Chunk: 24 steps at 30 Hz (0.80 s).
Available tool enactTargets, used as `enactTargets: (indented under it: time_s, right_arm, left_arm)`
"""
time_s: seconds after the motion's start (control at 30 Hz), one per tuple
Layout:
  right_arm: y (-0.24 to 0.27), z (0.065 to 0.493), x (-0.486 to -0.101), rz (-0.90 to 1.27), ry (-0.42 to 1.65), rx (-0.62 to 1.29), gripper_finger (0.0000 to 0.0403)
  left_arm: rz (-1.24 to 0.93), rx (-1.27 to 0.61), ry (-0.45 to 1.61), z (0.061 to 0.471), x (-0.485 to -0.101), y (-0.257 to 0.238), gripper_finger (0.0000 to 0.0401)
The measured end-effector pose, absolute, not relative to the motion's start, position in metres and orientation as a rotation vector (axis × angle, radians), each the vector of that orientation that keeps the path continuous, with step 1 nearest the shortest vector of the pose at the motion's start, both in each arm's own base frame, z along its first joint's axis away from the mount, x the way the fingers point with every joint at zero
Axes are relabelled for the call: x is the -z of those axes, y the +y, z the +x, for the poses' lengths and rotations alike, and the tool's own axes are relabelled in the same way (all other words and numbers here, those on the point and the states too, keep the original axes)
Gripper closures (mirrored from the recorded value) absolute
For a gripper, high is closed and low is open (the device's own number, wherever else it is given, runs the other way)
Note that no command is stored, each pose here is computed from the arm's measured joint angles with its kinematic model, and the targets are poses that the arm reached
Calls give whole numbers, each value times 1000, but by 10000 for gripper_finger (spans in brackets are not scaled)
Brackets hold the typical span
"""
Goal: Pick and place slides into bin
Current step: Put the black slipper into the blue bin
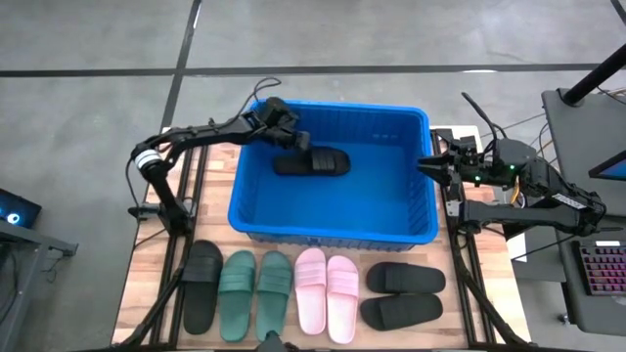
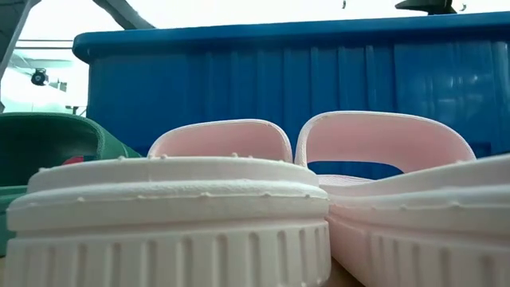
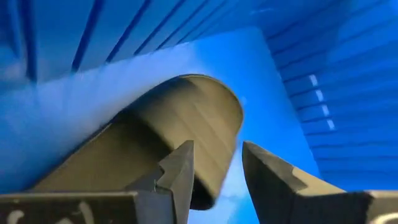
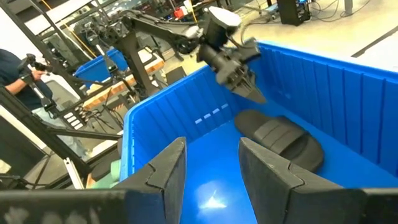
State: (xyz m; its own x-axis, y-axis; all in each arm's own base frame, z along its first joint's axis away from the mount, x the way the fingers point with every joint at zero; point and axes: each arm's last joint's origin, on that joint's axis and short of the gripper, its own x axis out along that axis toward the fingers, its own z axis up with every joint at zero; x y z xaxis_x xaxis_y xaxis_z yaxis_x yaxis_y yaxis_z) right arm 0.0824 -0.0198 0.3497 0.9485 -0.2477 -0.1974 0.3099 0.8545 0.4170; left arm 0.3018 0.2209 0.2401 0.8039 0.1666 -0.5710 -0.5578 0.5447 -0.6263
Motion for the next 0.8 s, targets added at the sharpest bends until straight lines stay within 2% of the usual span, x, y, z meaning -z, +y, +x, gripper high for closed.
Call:
enactTargets:
  time_s: [0.1, 0.27, 0.47, 0.63, 0.8]
  right_arm:
    - [-20, 82, -349, 460, 142, 295, 264]
    - [-20, 82, -349, 457, 142, 296, 264]
    - [-20, 82, -349, 458, 142, 296, 264]
    - [-20, 82, -349, 460, 142, 296, 264]
    - [-20, 82, -349, 461, 142, 296, 264]
  left_arm:
    - [-787, -402, 454, 298, -258, 214, 281]
    - [-464, -264, 432, 300, -285, 189, 281]
    - [-201, -161, 461, 310, -292, 161, 281]
    - [-216, -227, 473, 312, -289, 156, 281]
    - [-523, -478, 432, 308, -286, 164, 281]
